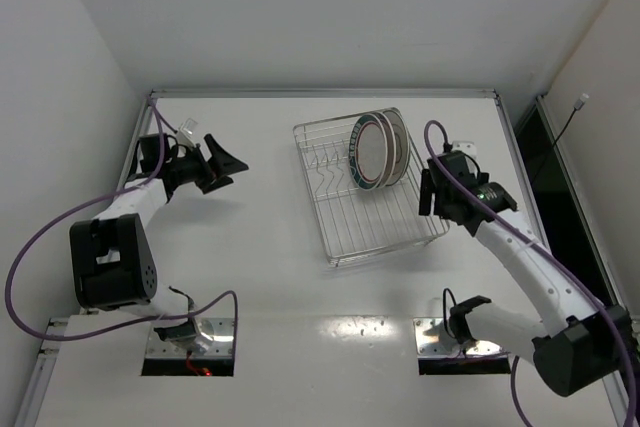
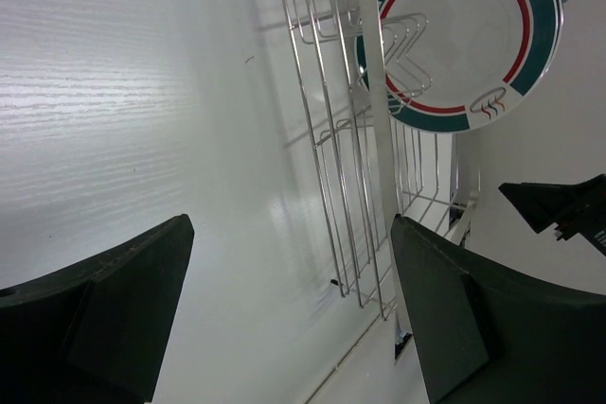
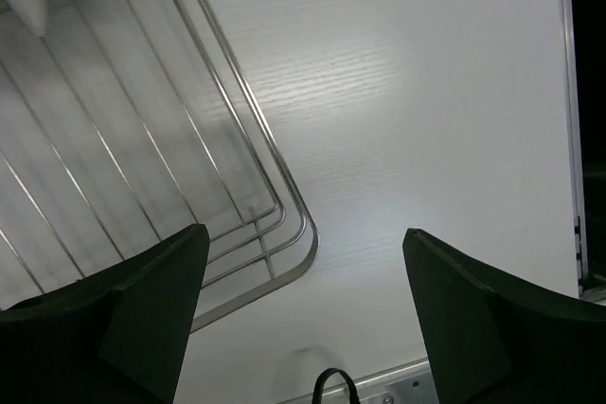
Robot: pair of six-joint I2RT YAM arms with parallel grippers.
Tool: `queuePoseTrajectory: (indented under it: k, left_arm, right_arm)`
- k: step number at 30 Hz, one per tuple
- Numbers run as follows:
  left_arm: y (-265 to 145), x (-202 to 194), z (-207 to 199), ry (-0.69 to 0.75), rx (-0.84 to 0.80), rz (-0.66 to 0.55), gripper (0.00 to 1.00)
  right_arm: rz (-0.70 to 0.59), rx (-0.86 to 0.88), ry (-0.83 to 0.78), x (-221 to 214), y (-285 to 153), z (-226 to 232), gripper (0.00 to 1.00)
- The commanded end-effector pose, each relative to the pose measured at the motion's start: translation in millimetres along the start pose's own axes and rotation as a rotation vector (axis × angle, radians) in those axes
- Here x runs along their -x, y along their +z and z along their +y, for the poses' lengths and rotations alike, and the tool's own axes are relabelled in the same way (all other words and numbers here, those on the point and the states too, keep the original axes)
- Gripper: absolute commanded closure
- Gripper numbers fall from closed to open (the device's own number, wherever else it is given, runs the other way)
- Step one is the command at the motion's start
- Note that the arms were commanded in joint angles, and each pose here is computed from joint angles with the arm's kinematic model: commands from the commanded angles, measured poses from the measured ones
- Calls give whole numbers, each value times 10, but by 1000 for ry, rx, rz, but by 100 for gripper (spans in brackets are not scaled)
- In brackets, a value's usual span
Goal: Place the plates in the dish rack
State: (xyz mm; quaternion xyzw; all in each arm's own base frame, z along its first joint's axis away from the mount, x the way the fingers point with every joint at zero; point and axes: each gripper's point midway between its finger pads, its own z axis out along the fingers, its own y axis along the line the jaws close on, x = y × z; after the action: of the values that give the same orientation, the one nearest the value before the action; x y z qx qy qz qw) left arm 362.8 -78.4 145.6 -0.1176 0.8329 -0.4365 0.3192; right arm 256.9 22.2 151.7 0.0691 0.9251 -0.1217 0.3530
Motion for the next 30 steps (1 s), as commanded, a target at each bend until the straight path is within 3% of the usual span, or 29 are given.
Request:
queuePoseTrajectory:
  k: [1, 7, 9, 10, 11, 13, 20, 27, 29, 30]
  left_arm:
    - [4, 115, -75, 44, -20, -16, 17]
    - [4, 115, -75, 44, -20, -16, 17]
    - [4, 115, -75, 44, -20, -16, 17]
    - [4, 115, -75, 44, -20, -16, 17]
    - [4, 115, -75, 44, -20, -16, 17]
    - [2, 106, -90, 45, -29, -10, 17]
    - [17, 119, -105, 36, -44, -11, 17]
    - [17, 119, -105, 36, -44, -11, 17]
    - [17, 119, -105, 36, -44, -11, 17]
    - [17, 119, -105, 36, -44, -11, 17]
  right_arm:
    - [23, 52, 68, -37, 114, 21, 19]
    - [190, 191, 79, -448, 484, 267, 19]
    - [252, 255, 79, -580, 554, 375, 26]
    - [264, 286, 63, -601, 564, 431, 31]
    - [283, 347, 61, -618, 557, 521, 47]
    - [312, 401, 53, -663, 580, 630, 68]
    - [331, 457, 67, -707, 481, 732, 95]
    - [349, 504, 85, -744, 408, 822, 95]
    - [347, 493, 84, -747, 397, 797, 90]
    - [339, 495, 85, -729, 385, 795, 79]
